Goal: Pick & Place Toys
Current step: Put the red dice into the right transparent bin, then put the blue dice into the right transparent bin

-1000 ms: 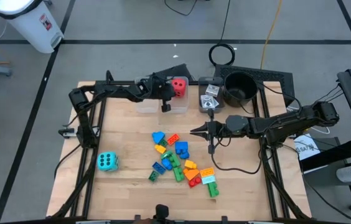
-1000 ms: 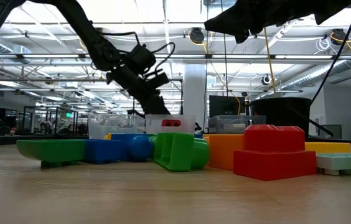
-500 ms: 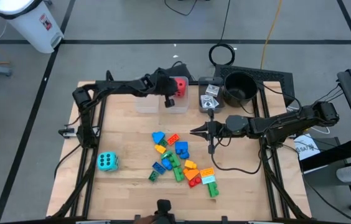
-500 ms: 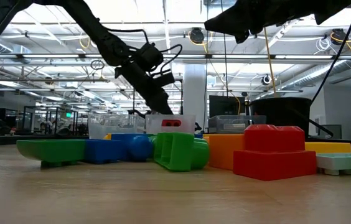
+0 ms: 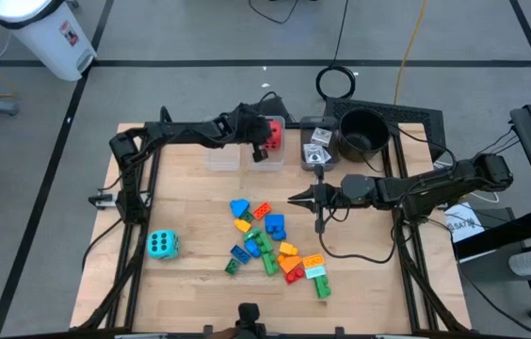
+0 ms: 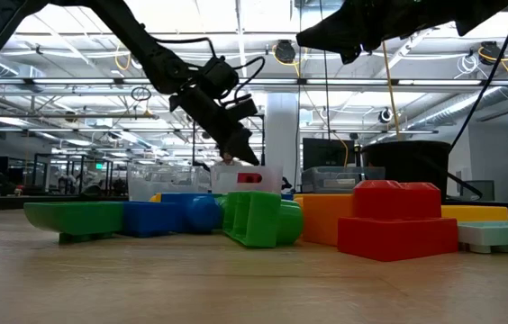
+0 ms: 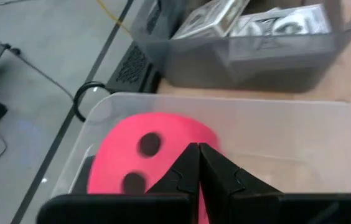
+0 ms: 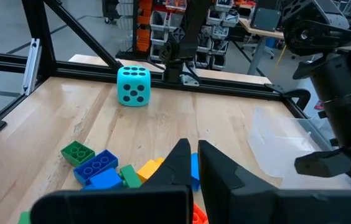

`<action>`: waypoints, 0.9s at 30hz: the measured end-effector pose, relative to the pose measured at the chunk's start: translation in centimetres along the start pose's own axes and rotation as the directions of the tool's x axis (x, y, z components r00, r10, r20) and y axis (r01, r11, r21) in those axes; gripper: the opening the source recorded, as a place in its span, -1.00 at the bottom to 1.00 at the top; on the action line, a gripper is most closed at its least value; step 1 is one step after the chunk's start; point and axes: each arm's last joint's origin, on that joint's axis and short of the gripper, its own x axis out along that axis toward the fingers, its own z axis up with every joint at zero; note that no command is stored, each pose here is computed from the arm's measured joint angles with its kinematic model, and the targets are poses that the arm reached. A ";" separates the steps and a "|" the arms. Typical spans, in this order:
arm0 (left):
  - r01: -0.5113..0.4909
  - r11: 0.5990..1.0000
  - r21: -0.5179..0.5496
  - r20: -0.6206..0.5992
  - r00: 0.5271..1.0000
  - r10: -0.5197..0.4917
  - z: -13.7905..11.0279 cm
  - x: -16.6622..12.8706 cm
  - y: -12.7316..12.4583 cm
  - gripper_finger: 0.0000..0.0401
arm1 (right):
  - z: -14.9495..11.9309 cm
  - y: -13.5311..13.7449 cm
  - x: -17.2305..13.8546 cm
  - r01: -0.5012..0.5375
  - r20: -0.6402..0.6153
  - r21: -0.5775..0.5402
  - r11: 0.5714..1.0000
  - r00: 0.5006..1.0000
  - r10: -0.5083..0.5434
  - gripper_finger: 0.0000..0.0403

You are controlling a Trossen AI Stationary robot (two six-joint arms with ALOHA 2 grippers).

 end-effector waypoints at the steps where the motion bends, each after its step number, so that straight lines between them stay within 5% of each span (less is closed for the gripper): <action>1: -0.014 1.000 -0.001 -0.008 1.000 0.014 -0.1 0.0 0.1 -0.89 | 0.0 0.0 0.0 0.000 -0.001 0.000 1.000 1.000 0.000 -0.98; 5: -0.058 0.998 -0.017 -0.064 0.996 0.057 0.5 -1.6 0.2 -0.84 | 0.0 0.0 0.0 0.000 -0.001 0.000 1.000 1.000 0.000 -0.98; 10: -0.066 0.996 -0.052 -0.105 0.993 0.060 3.1 -7.3 -0.4 -0.84 | 0.0 0.0 0.0 0.000 0.000 0.000 1.000 1.000 0.000 -0.98; 14: 0.028 0.996 -0.082 -0.131 0.991 -0.038 4.7 -13.4 -2.2 -0.75 | 0.0 0.0 0.0 -0.001 0.000 0.000 1.000 1.000 0.001 -0.98; 18: 0.131 0.976 -0.175 -0.196 0.967 -0.165 4.7 -18.8 -4.2 -0.43 | 0.0 0.0 0.0 0.000 0.004 0.001 1.000 1.000 0.000 -0.98; 22: 0.162 0.951 -0.263 -0.358 0.899 -0.252 3.2 -23.1 -6.0 0.03 | 0.1 0.1 0.0 -0.004 0.012 0.002 1.000 1.000 0.004 -0.98; 27: 0.022 0.893 -0.450 -0.617 0.715 -0.329 0.2 -28.0 -8.7 0.43 | 0.2 0.5 -0.1 -0.019 0.017 -0.001 1.000 1.000 0.019 -0.98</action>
